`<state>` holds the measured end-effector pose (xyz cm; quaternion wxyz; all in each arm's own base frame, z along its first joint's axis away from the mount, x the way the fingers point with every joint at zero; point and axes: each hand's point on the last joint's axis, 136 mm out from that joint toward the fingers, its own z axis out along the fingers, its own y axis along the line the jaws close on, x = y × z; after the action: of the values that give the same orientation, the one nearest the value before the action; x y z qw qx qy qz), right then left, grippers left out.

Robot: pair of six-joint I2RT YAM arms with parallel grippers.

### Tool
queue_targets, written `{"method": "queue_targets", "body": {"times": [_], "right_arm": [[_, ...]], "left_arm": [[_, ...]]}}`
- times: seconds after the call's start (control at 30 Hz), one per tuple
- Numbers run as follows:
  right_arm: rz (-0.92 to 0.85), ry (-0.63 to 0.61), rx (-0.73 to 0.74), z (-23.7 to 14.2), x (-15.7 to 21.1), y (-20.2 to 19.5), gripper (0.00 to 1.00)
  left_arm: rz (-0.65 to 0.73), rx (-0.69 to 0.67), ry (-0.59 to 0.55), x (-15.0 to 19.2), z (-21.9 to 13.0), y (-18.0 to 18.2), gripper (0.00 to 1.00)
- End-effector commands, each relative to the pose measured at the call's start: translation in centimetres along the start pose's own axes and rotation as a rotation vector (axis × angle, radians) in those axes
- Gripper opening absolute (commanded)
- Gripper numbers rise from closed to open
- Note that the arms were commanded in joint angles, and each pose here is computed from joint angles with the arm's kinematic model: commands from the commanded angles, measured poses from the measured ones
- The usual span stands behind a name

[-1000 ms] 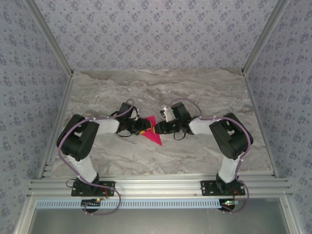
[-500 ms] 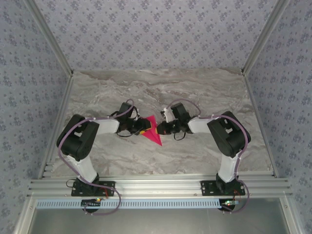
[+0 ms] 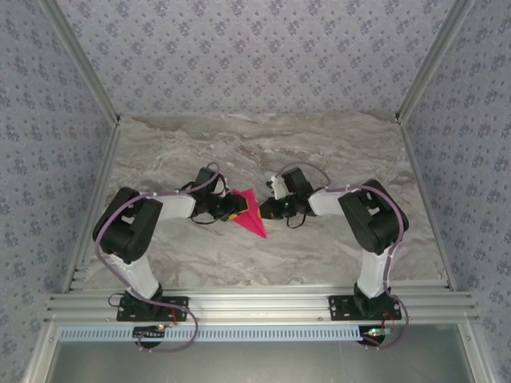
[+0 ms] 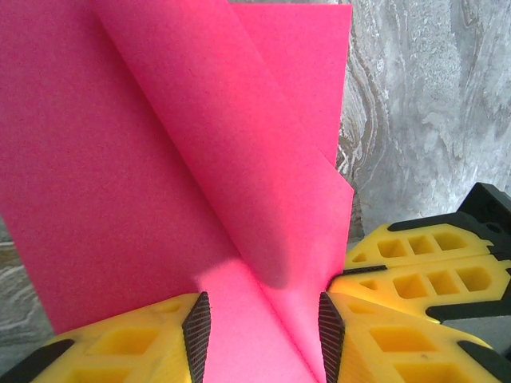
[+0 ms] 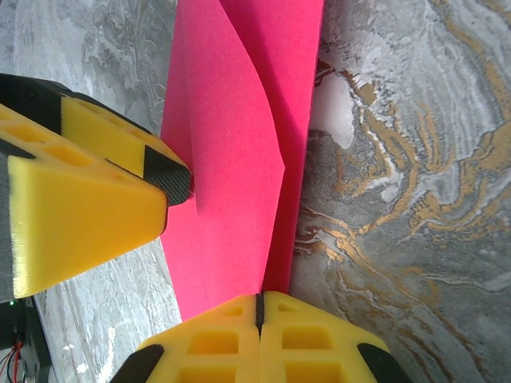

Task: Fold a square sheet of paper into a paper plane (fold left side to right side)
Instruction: Fourth fold the wing at the center of the table.

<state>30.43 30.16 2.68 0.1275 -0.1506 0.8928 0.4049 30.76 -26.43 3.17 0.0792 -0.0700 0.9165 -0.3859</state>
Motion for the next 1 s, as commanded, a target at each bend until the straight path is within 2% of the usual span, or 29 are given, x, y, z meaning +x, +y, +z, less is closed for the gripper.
{"method": "queue_targets", "body": {"times": [0.0, 0.33, 0.73, 0.97], "right_arm": [[0.002, 0.022, 0.012, 0.4, 0.0, -0.6, 0.01], [0.022, 0.056, 0.019, 0.9, 1.1, -0.8, 0.02], [0.000, 0.029, -0.022, 0.1, 0.4, 1.4, 0.01], [0.002, 0.031, -0.010, 0.2, 0.5, 1.3, 0.02]], "left_arm": [[-0.007, -0.066, 0.018, 0.6, 0.3, 1.5, 0.42], [-0.005, -0.067, 0.018, 0.6, 0.4, 1.5, 0.42], [-0.010, -0.072, 0.022, 0.7, 0.6, 1.8, 0.42], [-0.010, -0.073, 0.023, 0.8, 0.6, 1.9, 0.42]]}}
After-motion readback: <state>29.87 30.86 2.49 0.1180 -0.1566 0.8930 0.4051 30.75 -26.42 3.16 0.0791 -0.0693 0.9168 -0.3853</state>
